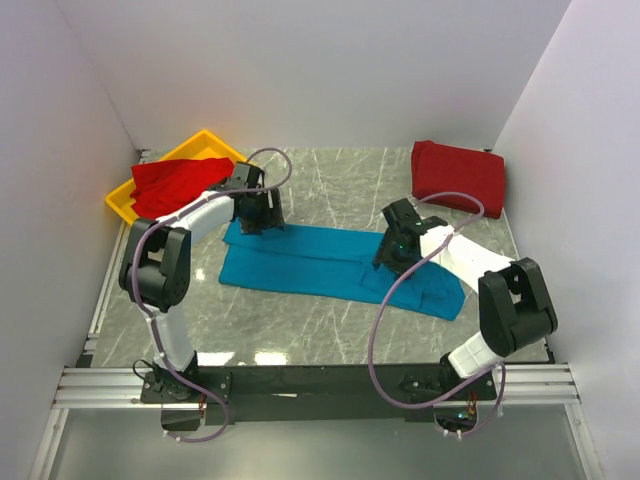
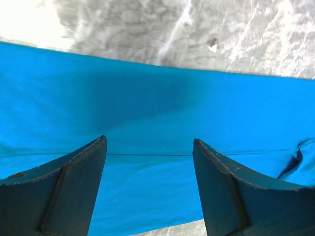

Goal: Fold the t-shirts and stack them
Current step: Fold the tshirt

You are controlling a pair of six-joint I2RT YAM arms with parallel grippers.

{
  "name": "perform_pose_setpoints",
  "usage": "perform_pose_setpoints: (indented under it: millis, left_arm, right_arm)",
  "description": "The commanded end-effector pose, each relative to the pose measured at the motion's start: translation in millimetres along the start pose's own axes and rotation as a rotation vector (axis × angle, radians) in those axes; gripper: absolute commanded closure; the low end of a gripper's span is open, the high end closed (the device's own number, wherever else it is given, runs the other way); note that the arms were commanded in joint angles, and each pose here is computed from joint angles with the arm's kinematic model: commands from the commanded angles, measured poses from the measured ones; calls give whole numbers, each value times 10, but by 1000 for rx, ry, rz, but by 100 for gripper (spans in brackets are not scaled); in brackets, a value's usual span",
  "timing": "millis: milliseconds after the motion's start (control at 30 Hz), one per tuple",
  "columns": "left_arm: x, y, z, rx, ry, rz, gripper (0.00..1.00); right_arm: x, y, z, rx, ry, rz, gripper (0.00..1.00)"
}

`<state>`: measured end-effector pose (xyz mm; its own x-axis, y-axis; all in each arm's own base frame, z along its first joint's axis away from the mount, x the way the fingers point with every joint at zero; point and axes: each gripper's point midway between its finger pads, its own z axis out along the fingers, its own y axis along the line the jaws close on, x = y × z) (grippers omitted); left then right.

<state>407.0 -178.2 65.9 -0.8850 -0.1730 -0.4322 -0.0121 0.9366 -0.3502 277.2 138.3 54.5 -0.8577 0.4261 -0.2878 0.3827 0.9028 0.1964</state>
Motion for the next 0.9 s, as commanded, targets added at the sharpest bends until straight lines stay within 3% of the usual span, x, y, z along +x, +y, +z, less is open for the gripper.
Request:
perform_pose_setpoints:
  millis: [0,167,533,867]
  left_arm:
    - [-18,-103,74,49,1,24,24]
    - [223,6,200,35,63,7,24]
    - [823,528,117,-170,185,-58,26]
    - [1097,719,-36,-243,212,-110,27]
  right_arm:
    - [-82,-172,114,15,-2,56,38]
    - [-162,-302,307,55,25,78,38]
    - [-246,-311,595,128,89,7,41]
    - [-441,-121,687,109,101,-59,42]
